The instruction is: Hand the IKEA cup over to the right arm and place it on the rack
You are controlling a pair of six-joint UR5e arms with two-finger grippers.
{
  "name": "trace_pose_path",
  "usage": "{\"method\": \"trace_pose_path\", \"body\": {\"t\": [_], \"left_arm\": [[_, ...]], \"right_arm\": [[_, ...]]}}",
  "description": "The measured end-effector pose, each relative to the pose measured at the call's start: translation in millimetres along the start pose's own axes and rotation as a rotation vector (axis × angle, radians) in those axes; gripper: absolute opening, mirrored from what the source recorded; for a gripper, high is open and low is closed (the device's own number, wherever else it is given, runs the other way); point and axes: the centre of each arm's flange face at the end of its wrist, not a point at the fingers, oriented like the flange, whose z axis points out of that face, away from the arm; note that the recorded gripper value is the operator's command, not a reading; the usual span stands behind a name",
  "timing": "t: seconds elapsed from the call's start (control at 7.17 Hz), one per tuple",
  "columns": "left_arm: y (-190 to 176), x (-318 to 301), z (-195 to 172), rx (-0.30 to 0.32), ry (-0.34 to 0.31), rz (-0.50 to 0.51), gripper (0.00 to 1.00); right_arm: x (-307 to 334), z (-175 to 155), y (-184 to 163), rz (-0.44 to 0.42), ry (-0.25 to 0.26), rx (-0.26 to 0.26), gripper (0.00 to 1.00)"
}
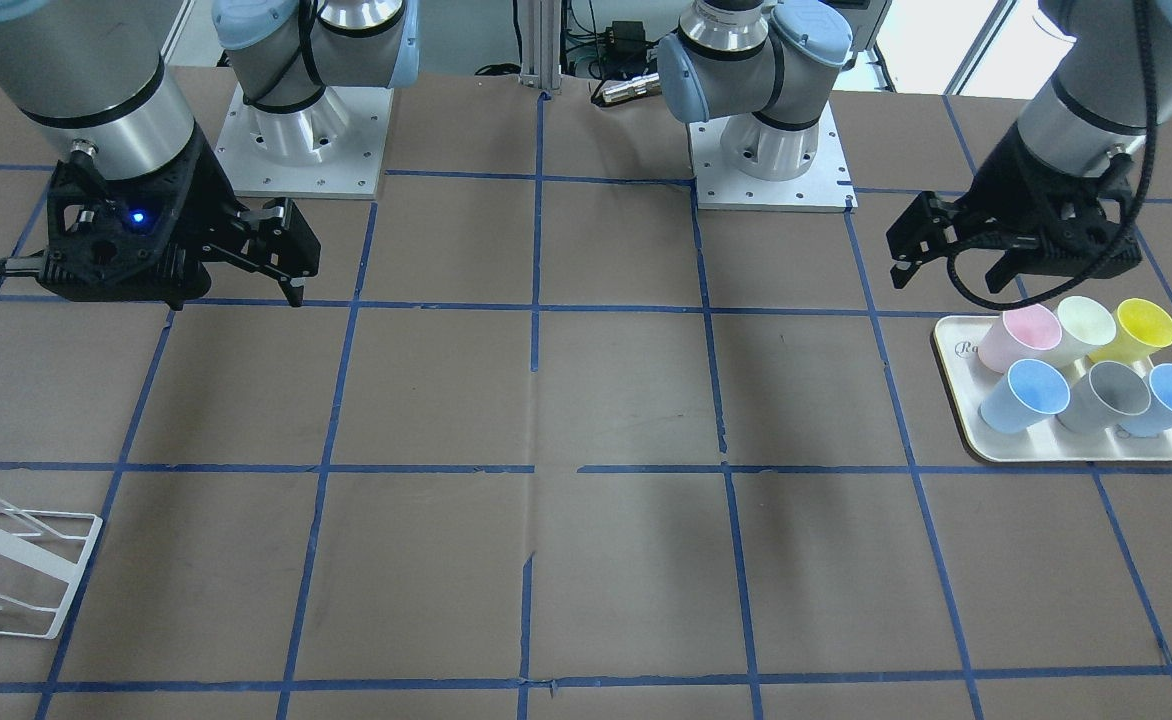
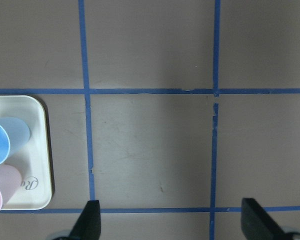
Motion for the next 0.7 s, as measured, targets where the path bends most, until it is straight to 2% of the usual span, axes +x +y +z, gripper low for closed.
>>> {"method": "trace_pose_path", "body": {"t": [0.7], "left_arm": [[31, -156, 42, -0.037, 0.052, 0.26, 1.0]], "right_arm": [[0, 0, 0, 0.001, -0.004, 0.0, 1.0]]}}
